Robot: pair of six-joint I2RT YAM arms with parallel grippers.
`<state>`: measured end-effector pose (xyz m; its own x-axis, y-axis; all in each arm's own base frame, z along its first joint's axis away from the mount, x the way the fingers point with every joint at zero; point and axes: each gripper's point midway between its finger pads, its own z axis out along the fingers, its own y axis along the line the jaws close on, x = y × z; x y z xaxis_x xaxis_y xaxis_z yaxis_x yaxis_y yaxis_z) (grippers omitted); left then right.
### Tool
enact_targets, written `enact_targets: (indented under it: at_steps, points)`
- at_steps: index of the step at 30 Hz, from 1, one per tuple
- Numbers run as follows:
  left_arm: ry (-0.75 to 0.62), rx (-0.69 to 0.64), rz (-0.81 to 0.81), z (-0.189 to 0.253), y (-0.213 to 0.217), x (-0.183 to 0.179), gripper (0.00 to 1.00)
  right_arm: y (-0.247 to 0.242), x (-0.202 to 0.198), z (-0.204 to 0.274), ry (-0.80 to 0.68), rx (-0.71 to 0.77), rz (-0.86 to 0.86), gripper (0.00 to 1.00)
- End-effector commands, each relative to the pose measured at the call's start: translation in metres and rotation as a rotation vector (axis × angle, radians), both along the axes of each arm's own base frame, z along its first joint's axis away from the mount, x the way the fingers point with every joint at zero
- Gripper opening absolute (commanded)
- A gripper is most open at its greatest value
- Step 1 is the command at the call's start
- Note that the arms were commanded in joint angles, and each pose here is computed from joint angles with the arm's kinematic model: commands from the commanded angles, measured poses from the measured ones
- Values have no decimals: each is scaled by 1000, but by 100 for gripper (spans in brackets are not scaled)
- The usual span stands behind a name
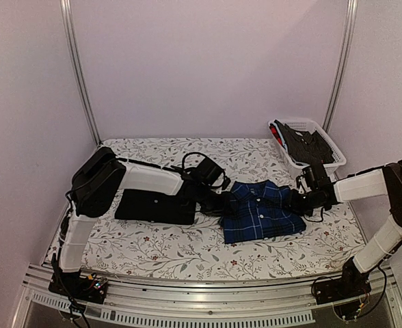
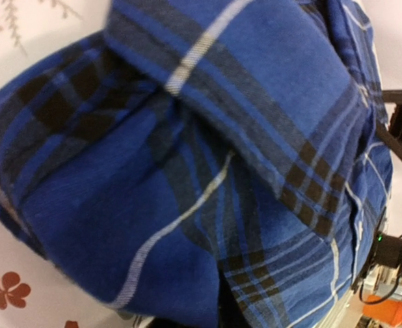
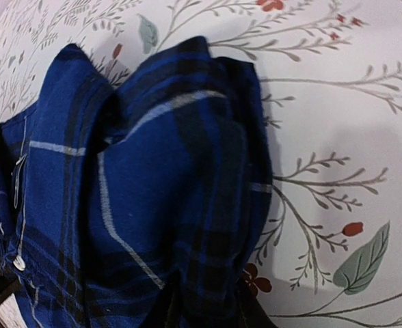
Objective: Fold and stack the long sleeve shirts
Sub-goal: Pick up the square-folded shirt from the center of the board.
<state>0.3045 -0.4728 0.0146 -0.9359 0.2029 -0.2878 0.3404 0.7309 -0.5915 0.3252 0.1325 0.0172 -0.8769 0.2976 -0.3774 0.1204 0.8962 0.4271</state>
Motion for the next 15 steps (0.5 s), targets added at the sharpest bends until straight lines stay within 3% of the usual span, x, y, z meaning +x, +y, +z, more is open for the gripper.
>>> enact_targets:
  at_steps: [1,3,15]
  points:
    - [12,19,-8,-11,5,1,0,13,-23,-16,115,21,25,9]
    - [-10,16,1,-3,8,8,0,16,-21,-8,101,23,29,1]
    - [-127,-56,33,68,20,36,0,37,3,67,-56,71,65,0]
